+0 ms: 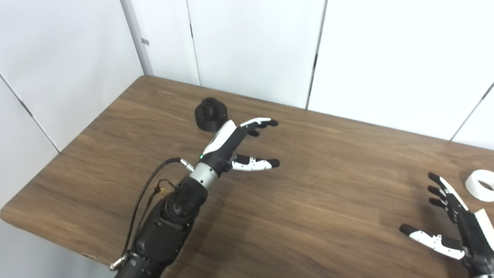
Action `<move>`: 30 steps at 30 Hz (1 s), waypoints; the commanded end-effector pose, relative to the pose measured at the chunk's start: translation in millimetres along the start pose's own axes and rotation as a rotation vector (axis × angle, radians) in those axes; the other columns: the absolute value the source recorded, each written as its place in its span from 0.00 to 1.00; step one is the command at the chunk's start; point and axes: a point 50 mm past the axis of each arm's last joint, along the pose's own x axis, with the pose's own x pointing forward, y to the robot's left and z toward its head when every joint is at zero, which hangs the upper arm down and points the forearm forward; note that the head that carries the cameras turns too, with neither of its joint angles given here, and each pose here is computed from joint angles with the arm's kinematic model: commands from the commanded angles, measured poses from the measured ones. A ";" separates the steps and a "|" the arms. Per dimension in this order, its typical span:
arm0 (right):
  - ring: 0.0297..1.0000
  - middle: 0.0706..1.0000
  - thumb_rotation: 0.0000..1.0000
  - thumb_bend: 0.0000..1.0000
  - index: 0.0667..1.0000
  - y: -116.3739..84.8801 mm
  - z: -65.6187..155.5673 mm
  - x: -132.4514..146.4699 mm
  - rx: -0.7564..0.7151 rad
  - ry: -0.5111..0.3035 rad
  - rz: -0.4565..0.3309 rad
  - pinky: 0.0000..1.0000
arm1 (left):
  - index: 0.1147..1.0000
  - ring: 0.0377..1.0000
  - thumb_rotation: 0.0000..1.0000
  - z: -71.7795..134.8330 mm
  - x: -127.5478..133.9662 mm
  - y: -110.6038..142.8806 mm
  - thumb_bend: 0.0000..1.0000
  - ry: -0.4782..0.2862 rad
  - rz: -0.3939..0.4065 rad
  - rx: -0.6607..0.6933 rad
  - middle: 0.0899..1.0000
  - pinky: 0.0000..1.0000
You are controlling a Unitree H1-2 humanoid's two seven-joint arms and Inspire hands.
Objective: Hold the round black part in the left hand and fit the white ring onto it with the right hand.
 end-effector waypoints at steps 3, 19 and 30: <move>0.90 0.96 0.33 0.71 0.92 -14.6 10.2 8.8 -0.014 -0.079 -0.027 0.84 | 0.76 0.84 0.25 17.2 21.1 35.7 0.82 -0.080 0.076 0.092 0.85 0.74; 0.91 0.96 0.30 0.69 0.92 -16.2 6.9 8.2 -0.010 -0.089 -0.023 0.84 | 0.77 0.87 0.20 11.2 42.0 78.6 0.80 -0.025 0.156 0.202 0.88 0.77; 0.91 0.96 0.30 0.69 0.92 -17.1 6.9 7.7 -0.013 -0.087 -0.018 0.84 | 0.76 0.89 0.20 8.4 54.6 110.4 0.79 0.027 0.199 0.242 0.89 0.80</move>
